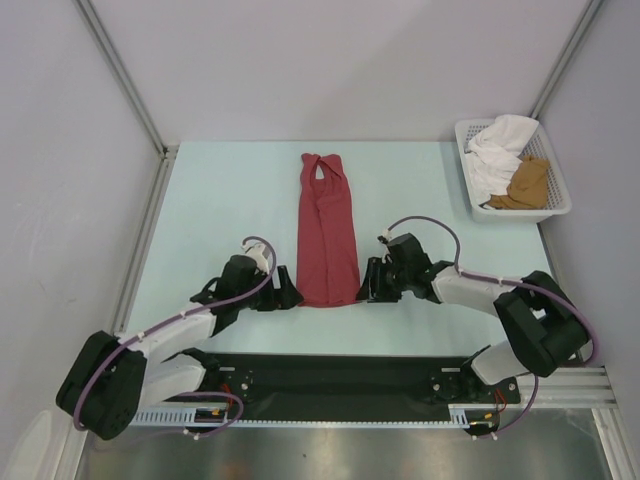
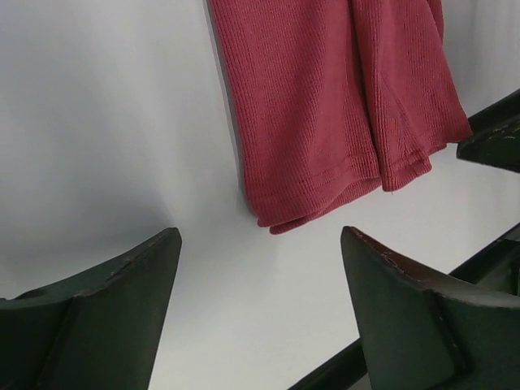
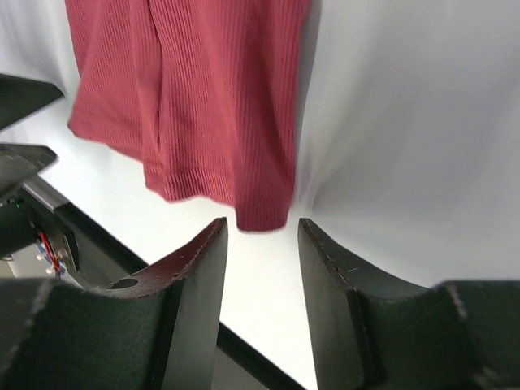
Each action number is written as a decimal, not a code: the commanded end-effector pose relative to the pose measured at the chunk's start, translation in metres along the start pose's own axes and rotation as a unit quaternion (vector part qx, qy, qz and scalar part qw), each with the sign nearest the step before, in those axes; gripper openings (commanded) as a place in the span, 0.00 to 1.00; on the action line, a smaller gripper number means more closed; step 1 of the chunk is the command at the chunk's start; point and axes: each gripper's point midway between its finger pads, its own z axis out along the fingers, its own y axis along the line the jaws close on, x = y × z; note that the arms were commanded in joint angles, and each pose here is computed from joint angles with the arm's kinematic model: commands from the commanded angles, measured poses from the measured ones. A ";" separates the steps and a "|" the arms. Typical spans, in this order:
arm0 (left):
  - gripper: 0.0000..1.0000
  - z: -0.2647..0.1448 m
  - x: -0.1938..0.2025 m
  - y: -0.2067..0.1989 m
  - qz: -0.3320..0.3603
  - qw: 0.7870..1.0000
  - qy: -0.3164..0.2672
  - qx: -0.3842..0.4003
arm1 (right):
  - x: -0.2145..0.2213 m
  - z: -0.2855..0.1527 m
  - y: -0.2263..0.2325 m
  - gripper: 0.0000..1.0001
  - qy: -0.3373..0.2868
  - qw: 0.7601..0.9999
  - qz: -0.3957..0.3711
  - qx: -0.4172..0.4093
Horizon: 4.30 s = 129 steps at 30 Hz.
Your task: Fold and stack the tank tops
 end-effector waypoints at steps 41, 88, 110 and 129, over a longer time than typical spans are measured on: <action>0.01 0.013 0.033 -0.023 -0.031 0.998 0.049 0.004 | 0.011 -0.006 0.014 0.00 0.031 0.999 -0.033 -0.012; 0.00 0.045 -0.182 -0.028 -0.021 0.993 -0.062 -0.095 | -0.194 0.018 0.060 0.00 -0.048 0.997 -0.060 -0.007; 0.00 0.100 -0.229 0.011 -0.018 0.989 -0.041 -0.144 | -0.271 0.046 0.021 0.00 -0.071 0.997 -0.020 -0.015; 0.70 0.120 -0.255 0.021 -0.018 0.990 -0.053 -0.127 | -0.295 0.059 0.010 0.57 -0.094 0.995 -0.025 0.004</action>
